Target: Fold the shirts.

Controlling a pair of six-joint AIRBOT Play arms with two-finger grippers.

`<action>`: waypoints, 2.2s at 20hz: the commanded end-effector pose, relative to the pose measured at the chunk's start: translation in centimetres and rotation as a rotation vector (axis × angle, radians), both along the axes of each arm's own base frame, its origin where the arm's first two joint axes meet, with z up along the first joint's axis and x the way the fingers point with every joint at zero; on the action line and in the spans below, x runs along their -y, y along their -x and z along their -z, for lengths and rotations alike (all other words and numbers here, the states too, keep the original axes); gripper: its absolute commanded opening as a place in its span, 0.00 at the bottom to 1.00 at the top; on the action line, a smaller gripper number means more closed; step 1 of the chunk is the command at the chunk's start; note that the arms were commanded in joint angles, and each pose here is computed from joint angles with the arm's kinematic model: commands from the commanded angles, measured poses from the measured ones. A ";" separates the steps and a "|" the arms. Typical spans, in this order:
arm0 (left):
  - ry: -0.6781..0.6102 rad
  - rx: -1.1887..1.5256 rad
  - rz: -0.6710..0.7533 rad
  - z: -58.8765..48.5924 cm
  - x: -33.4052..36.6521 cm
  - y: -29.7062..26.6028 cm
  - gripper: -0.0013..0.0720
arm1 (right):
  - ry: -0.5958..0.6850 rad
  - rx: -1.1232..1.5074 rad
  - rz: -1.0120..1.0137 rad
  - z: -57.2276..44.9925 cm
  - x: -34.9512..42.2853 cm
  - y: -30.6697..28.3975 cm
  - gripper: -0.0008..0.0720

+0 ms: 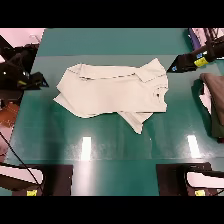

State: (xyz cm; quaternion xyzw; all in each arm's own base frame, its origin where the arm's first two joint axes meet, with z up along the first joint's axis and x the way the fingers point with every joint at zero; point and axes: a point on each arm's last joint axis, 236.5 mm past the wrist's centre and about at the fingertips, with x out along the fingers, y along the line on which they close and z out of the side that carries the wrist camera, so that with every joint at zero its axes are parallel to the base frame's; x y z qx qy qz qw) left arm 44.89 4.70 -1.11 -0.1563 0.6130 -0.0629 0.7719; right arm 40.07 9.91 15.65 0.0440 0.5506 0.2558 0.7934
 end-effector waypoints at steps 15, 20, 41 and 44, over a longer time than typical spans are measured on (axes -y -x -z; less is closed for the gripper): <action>0.181 -0.084 0.159 6.9 4.7 1.8 0.47 | -0.001 -0.095 -0.030 0.4 -1.8 2.3 0.57; 0.210 -0.153 0.227 6.6 5.5 3.9 0.36 | 0.005 -0.116 -0.037 0.6 -1.8 2.8 0.57; 0.173 0.052 0.247 -6.6 6.6 4.7 0.06 | -0.333 -0.325 0.601 21.4 -4.1 11.9 0.71; 0.179 0.042 0.231 -6.6 6.7 4.7 0.06 | -0.341 -0.250 0.646 21.8 -4.1 10.5 0.68</action>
